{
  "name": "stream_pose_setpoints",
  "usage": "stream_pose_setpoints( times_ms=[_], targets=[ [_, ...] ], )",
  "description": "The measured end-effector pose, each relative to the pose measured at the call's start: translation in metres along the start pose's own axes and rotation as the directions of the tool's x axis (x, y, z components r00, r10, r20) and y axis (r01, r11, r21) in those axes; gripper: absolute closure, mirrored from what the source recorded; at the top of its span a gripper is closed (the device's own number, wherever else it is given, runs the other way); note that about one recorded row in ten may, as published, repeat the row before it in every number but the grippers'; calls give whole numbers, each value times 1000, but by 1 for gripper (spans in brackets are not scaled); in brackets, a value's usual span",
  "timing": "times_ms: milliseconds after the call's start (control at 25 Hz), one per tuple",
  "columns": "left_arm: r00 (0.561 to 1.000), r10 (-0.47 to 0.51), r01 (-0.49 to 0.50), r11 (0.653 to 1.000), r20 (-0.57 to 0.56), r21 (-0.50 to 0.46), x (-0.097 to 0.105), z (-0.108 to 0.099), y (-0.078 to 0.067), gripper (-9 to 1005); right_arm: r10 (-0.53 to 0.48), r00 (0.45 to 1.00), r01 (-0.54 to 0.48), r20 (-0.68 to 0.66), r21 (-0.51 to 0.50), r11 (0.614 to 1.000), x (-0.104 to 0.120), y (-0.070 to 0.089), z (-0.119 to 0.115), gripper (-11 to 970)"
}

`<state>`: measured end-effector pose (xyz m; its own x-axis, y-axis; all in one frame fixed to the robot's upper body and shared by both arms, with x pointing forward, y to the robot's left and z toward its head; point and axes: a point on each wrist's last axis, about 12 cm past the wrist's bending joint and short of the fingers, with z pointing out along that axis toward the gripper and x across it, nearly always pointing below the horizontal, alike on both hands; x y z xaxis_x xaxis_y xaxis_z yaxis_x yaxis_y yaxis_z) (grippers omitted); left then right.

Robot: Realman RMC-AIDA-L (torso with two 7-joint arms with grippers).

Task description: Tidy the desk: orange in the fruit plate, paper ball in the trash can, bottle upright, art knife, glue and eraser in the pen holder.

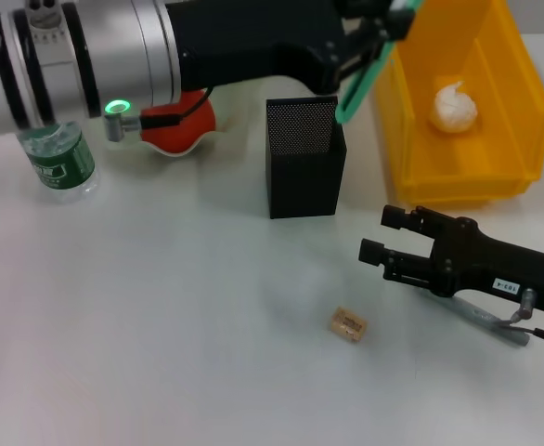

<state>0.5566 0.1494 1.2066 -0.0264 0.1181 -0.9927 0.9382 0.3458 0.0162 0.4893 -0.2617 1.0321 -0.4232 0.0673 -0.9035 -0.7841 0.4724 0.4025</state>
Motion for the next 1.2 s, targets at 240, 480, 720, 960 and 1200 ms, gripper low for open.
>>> stream_pose_setpoints(
  times_ms=[240,480,720,960,1200],
  targets=[
    [993,-62,71,994,103,-85,38,7,17,814,19,1000,-19,0,-7,1000,3,2,3,169],
    [985,-66,91,984,162,-154,71,9,26,815,22,1000,-22,0,-10,1000,3,2,4,169],
    [989,-9,42,974,148,-221,97,7,25,814,19,1000,-19,0,-16,1000,1,2,6,169],
    [995,17,7,971,100,-240,111,7,23,814,19,1000,-19,0,-27,999,-1,2,10,169],
    [997,11,11,967,82,-255,115,6,24,815,19,1000,-19,0,-30,999,-2,2,12,169]
  ],
)
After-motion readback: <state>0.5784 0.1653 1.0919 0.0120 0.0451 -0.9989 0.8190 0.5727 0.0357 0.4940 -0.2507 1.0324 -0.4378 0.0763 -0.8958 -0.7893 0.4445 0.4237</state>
